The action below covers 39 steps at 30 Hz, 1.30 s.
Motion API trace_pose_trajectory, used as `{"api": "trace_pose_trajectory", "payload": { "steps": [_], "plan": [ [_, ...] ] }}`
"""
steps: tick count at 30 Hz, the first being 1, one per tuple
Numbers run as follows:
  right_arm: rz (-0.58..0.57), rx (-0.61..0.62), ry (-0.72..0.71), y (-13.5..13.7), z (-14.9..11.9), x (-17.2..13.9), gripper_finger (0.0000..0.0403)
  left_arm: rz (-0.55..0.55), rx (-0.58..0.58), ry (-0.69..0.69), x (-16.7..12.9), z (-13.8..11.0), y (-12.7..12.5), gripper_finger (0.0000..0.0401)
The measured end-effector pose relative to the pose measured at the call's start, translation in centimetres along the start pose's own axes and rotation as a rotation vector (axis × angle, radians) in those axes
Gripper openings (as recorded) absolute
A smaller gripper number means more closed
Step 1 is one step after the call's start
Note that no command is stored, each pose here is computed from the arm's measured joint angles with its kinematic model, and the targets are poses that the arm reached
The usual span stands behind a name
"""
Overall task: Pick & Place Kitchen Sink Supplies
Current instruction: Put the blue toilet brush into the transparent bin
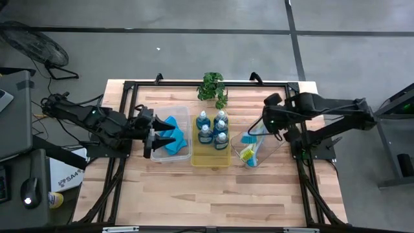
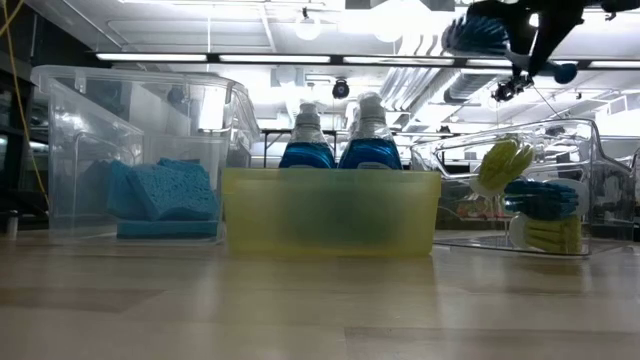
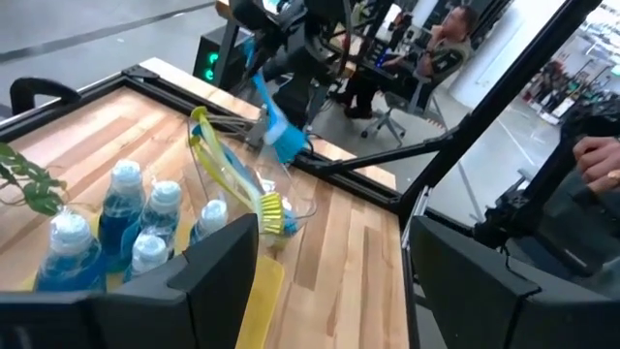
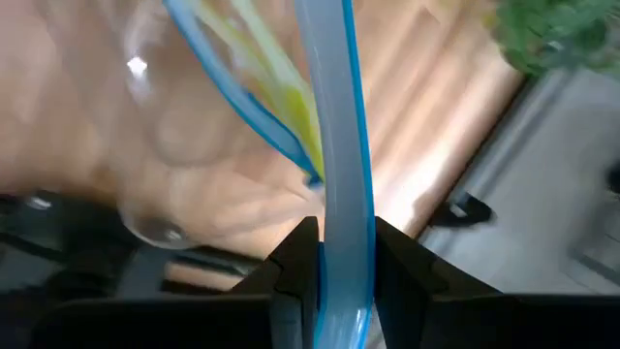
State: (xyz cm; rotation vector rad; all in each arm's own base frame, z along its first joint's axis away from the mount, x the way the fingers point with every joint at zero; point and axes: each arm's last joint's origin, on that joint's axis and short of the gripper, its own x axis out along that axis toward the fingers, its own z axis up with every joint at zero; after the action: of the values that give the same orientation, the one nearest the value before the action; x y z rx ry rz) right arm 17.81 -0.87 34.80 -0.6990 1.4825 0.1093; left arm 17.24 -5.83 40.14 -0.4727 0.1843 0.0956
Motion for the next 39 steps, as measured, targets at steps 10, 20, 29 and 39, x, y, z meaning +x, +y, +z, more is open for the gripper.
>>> {"api": "trace_pose_trajectory", "payload": {
  "steps": [10, 20, 29, 39],
  "plan": [
    [0.086, 0.003, 0.053, 1.3, 0.5, 2.0, 0.0064, 0.001, 0.005, 0.009, 0.2, -0.1, -0.1, 0.0263],
    [0.095, -0.089, 0.117, 3.1, 0.9, 3.7, 0.0064, 0.0, 0.003, 0.009, 0.2, -0.1, -0.1, 0.0264],
    [0.06, -0.127, 0.135, 3.5, 1.0, 3.7, 0.0064, 0.0, 0.001, 0.009, 0.2, -0.1, -0.1, 0.0264],
    [0.035, -0.197, 0.111, 3.9, 1.5, 3.6, 0.0064, -0.003, -0.002, 0.003, 0.2, -0.1, -0.1, 0.0264]
  ]
}}
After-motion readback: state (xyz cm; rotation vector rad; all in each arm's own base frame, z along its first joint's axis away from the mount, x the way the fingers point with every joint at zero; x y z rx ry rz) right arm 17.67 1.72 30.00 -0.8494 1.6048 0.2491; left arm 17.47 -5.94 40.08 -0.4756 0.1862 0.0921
